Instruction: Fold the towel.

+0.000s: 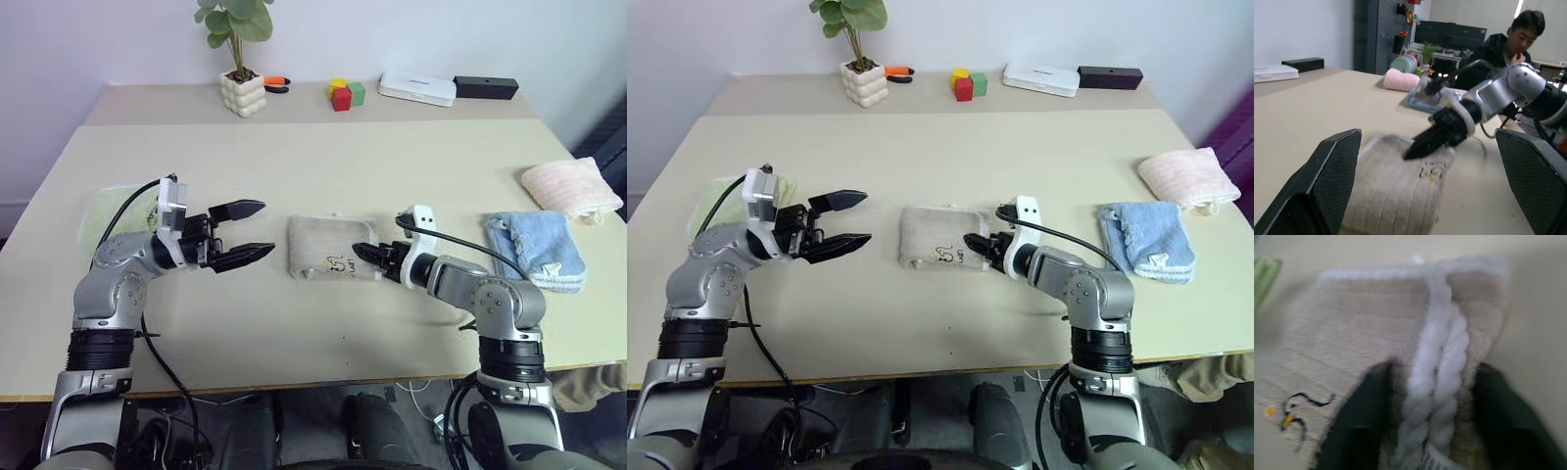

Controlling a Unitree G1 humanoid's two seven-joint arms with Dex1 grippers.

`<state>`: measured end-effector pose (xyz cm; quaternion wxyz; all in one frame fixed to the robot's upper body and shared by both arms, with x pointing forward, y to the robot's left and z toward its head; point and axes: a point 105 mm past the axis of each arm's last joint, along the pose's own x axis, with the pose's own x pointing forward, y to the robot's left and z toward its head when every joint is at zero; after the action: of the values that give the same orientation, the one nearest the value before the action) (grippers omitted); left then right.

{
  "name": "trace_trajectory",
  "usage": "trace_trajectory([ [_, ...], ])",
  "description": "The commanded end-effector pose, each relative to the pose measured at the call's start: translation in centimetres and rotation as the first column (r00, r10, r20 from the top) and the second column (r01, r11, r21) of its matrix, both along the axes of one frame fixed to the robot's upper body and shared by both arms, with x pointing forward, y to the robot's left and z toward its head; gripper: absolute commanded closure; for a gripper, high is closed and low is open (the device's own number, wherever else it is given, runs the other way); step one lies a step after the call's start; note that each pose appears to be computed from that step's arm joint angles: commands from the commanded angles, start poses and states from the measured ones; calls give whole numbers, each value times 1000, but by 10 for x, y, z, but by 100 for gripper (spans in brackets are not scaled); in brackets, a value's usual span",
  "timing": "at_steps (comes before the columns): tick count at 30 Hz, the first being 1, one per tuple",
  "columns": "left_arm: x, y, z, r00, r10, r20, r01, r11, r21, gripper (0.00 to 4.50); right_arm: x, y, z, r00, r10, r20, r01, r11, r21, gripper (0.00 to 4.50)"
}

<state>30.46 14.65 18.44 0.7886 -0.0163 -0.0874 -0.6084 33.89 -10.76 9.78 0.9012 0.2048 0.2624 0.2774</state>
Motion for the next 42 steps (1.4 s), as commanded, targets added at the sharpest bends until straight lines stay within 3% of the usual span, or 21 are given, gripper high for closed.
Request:
trace_trajectory([
  [1, -3, -3, 8, 999, -3, 43, 3, 1000, -8, 0, 7, -2, 17, 999, -23, 38, 20, 997, 73, 427],
  [2, -3, -4, 8, 999, -2, 43, 2, 1000, -8, 0, 8, -3, 19, 999, -28, 39, 25, 996, 83, 446],
  [7, 10, 3, 6, 998, 28, 57, -29, 1000, 10, 0, 19, -24, 58, 975, -176, 132, 131, 946, 297, 446],
  [12, 24, 7, 11, 995, 49, 81, -49, 999, -4, 0, 18, -61, 73, 918, -356, 177, 275, 890, 364, 446],
  [16, 32, -3, 10, 994, 36, 106, -35, 999, -7, 0, 3, -136, 99, 695, -684, 222, 534, 698, 478, 446],
  [24, 42, -24, 12, 993, -65, 102, 68, 997, -24, 0, -46, -205, 116, 381, -907, 180, 648, 401, 647, 446],
  [31, 49, -35, 15, 989, -111, 100, 115, 993, -34, 0, -71, -221, 106, 280, -954, 110, 665, 276, 694, 446],
  [35, 49, -40, 14, 986, -136, 96, 140, 990, -37, 0, -72, -220, 86, 261, -964, 52, 694, 225, 684, 446],
  [38, 49, -40, 14, 986, -138, 92, 142, 989, -41, 0, -75, -228, 73, 196, -981, 10, 715, 150, 683, 446],
  [42, 47, -41, 13, 986, -140, 88, 144, 989, -41, 0, -67, -221, 56, 195, -980, -49, 719, 109, 687, 446],
])
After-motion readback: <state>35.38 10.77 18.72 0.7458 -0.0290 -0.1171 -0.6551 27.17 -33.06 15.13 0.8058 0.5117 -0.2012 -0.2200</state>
